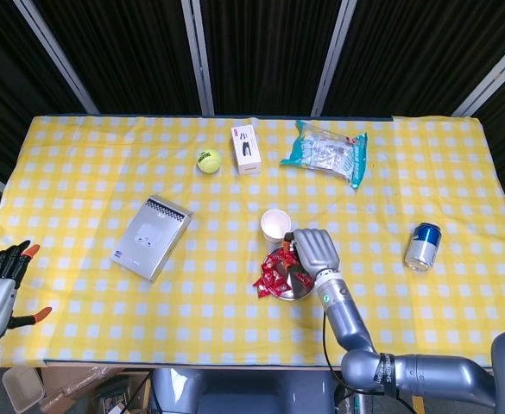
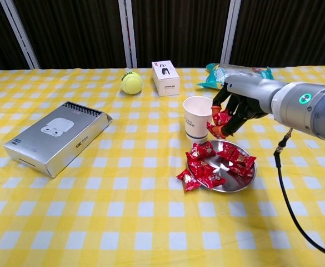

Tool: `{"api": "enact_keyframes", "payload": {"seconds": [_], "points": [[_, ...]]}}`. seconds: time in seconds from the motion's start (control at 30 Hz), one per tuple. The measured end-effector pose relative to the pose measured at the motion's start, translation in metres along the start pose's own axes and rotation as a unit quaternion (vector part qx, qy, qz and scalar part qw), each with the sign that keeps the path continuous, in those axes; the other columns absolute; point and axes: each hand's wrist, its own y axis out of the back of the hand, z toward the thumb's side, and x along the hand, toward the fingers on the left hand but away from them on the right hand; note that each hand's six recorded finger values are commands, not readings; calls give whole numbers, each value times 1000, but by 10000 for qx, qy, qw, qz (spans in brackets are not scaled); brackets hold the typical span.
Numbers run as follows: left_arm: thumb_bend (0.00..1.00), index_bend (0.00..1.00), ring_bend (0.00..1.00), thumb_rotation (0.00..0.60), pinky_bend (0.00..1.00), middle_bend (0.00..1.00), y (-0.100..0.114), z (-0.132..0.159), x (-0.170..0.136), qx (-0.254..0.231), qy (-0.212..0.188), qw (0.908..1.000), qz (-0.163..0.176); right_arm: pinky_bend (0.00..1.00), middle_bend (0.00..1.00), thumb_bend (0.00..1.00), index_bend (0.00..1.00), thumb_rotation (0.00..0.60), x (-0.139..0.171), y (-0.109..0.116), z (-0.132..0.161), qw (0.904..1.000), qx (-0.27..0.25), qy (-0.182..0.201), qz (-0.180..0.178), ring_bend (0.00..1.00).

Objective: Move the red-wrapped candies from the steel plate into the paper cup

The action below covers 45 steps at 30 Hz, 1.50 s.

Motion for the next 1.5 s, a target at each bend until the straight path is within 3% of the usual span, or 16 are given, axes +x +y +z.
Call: {"api": "enact_keyframes", "payload": {"seconds": [0.67,1.27,1.5], "points": [[2,0,0,600,0,0,-1,-2,1,-90,81,9999,-70,1000,795,549,675,600,-22,44,31,9992,-2,110,-376,935],[2,0,0,600,0,0,-2,-2,1,-97,134,9998,-149,1000,794,549,670,600,-58,21,18,9997,-108,-84,-215,935],[2,0,0,600,0,0,-2,-3,2,-106,146,9997,-172,1000,795,549,514,600,-63,17,20,9997,-97,-18,-206,935]]}}
